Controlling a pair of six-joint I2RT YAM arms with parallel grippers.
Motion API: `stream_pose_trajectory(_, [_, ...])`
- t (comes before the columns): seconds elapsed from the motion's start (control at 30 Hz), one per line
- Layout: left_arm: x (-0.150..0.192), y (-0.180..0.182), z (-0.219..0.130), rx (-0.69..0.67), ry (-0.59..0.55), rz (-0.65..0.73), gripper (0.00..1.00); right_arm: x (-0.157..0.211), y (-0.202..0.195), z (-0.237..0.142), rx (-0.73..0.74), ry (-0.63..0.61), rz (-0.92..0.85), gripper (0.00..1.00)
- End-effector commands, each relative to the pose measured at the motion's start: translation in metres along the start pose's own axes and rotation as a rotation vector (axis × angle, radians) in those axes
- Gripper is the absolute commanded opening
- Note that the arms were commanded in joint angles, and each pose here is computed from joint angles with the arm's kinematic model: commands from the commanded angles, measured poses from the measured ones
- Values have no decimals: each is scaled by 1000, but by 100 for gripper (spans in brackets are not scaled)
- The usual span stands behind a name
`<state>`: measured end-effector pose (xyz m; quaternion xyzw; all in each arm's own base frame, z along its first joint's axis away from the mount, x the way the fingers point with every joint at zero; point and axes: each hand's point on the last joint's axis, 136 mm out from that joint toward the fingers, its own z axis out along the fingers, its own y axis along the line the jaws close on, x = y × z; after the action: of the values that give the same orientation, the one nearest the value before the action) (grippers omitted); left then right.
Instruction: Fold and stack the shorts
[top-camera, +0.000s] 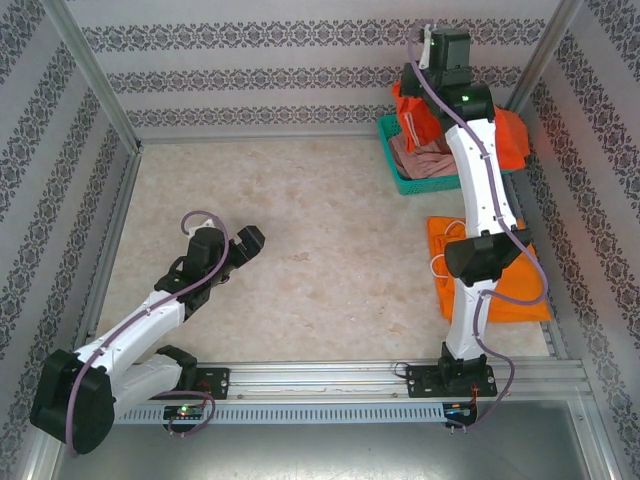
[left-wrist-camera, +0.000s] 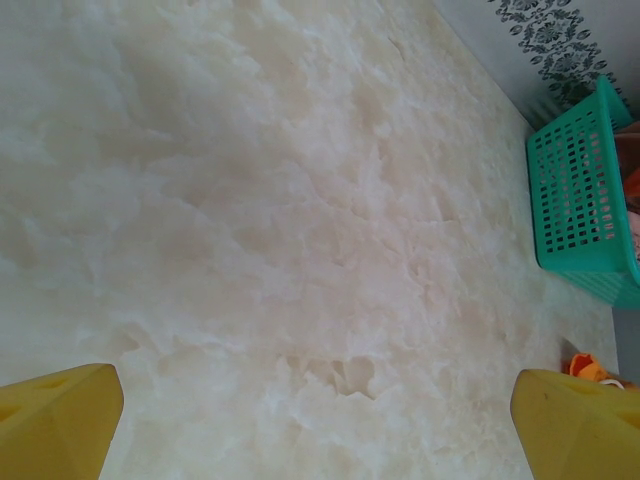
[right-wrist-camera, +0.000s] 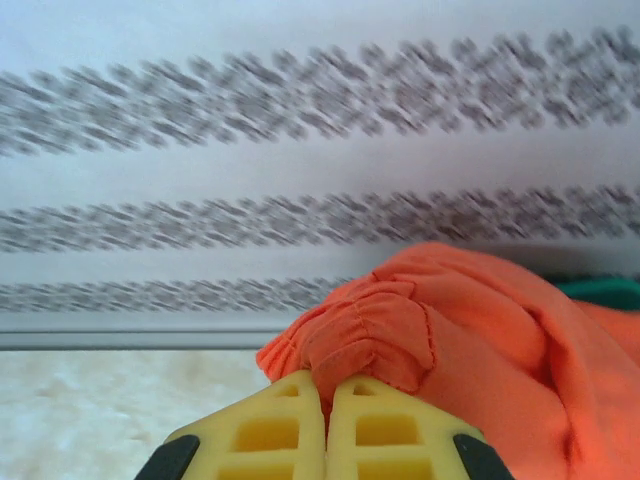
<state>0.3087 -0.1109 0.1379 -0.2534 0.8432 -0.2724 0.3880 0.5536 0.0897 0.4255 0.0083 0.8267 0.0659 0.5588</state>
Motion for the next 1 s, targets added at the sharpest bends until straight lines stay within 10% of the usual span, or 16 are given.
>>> stream_pose_trajectory(0.0, [-8,-1,-6,-1,-21,-22,100,-58,41,-55,-140,-179,12,0])
stream_pose_trajectory(0.47, [-44,-41,-39,129,-141,-24,100,-108,187,-197,-660,-397,6,0])
stream_pose_trajectory(0.67, [-61,-99,-63,446,-164,-217,100,-51,198,-180,-567,-225,-152,0])
stream_pose_trajectory(0.97, [-20,-119,-15,593,107,-619,100,82,164,-126,-447,39,-135,0])
